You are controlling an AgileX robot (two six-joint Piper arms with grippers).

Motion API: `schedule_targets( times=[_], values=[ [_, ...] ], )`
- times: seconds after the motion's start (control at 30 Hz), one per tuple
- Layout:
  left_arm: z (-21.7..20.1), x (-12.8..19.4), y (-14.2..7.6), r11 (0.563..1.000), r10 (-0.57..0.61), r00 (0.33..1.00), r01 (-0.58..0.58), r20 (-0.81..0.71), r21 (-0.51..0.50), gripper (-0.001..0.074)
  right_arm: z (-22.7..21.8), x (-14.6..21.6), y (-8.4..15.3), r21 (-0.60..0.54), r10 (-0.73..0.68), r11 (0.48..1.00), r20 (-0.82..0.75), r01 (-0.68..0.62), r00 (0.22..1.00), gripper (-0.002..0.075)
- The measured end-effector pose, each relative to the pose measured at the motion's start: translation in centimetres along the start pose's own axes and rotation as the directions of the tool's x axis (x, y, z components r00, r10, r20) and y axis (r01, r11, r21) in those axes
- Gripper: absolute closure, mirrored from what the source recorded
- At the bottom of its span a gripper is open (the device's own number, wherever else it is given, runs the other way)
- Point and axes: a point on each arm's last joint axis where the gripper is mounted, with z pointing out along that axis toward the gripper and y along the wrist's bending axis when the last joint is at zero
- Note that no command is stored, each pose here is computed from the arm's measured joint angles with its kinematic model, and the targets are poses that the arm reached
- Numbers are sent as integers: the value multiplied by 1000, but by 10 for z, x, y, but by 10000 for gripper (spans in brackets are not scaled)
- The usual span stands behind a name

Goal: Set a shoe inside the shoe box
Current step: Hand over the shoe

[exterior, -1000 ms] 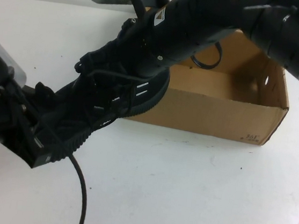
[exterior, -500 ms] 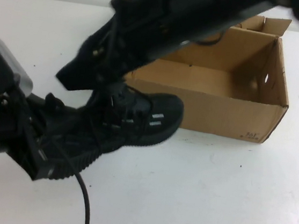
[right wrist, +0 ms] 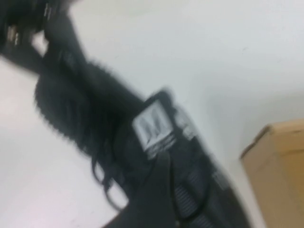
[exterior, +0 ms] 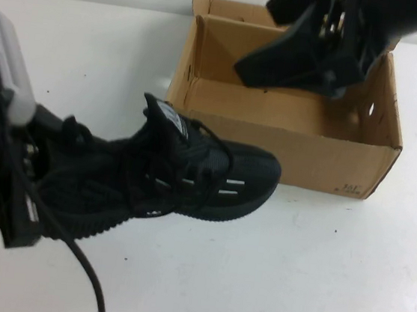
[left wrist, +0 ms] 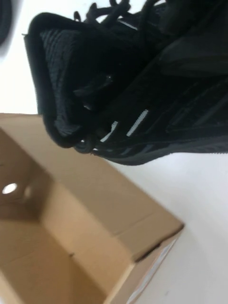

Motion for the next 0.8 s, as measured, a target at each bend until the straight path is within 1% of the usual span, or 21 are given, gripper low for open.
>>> schedule_targets(
  times=[0.03,0.1,0.2,0.3,0.4,0.57,0.8],
  values=[
    [-4,-5,3,1000,17,1000,-17,3,3,681,2,3,0,-10,-3,1000,-6,2,1000,83],
    [-11,-12,8,999,32,999,-32,-1,41,681,10,10,0,-37,4,999,-24,-5,1000,90],
    [-16,-18,15,991,32,999,-30,-10,130,681,18,19,0,-63,3,998,-44,-5,999,116],
    [-15,-23,23,984,15,1000,-14,-3,176,681,22,21,1,-92,-2,996,-35,-1,999,131],
    [-13,-27,30,984,7,1000,-10,20,180,681,26,19,7,-116,-14,993,-29,11,999,136],
    [-12,-29,33,984,5,1000,-10,28,178,681,36,16,18,-157,-43,987,-38,36,998,137],
    [-11,-28,33,983,2,1000,-7,28,183,681,72,22,17,-226,-33,974,-92,11,995,139]
  ],
)
